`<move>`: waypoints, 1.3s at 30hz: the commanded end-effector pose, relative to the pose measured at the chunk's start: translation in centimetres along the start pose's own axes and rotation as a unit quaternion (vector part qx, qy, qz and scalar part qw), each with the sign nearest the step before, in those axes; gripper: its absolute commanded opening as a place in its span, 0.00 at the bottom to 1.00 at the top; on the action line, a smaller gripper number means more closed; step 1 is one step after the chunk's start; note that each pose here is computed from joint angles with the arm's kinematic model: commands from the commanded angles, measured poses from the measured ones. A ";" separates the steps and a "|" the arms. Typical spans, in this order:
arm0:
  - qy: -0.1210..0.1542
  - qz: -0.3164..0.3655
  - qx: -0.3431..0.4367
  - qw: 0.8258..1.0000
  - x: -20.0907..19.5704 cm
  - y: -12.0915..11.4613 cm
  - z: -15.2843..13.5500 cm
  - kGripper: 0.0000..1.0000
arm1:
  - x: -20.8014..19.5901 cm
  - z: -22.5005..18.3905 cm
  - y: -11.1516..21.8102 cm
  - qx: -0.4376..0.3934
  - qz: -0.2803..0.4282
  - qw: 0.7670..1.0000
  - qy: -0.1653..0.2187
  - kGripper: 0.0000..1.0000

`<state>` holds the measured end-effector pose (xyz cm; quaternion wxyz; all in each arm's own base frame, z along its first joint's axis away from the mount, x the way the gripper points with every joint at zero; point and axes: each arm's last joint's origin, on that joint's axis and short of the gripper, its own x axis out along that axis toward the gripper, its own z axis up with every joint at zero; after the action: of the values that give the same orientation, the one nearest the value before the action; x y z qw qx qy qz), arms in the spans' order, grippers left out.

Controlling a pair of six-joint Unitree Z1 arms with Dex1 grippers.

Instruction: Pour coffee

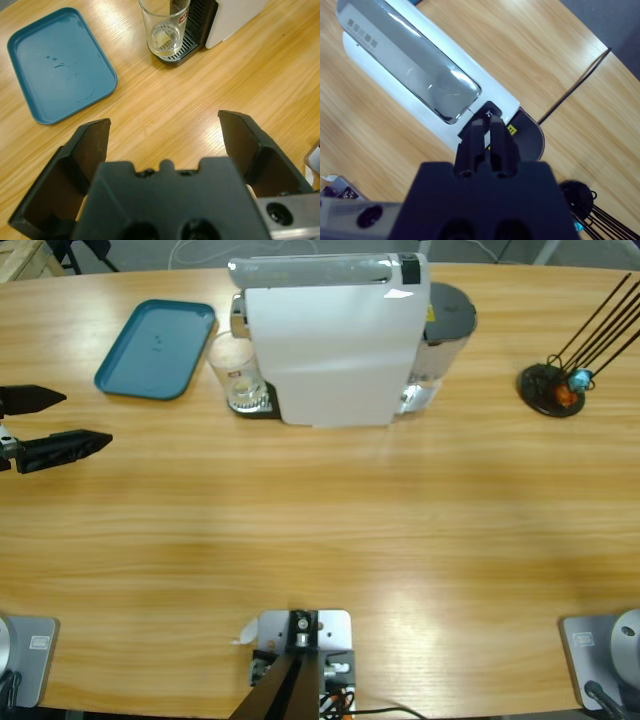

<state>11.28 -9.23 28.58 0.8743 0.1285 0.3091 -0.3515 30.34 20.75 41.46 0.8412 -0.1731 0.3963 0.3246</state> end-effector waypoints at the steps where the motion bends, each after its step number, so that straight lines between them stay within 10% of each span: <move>1: 0.023 0.001 -0.006 1.000 0.9 0.0 -0.9 0.95 | 3.1 -0.4 0.6 -0.010 0.016 0.999 0.043 0.00; 39: 0.028 -0.005 -0.001 1.000 1.2 -0.2 -0.9 0.95 | 4.5 0.1 -1.0 -0.007 -0.009 0.999 0.052 0.00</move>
<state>11.36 -9.41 28.44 0.8716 0.1307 0.3131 -0.3538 31.75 21.16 40.42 0.8373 -0.1876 0.4076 0.3125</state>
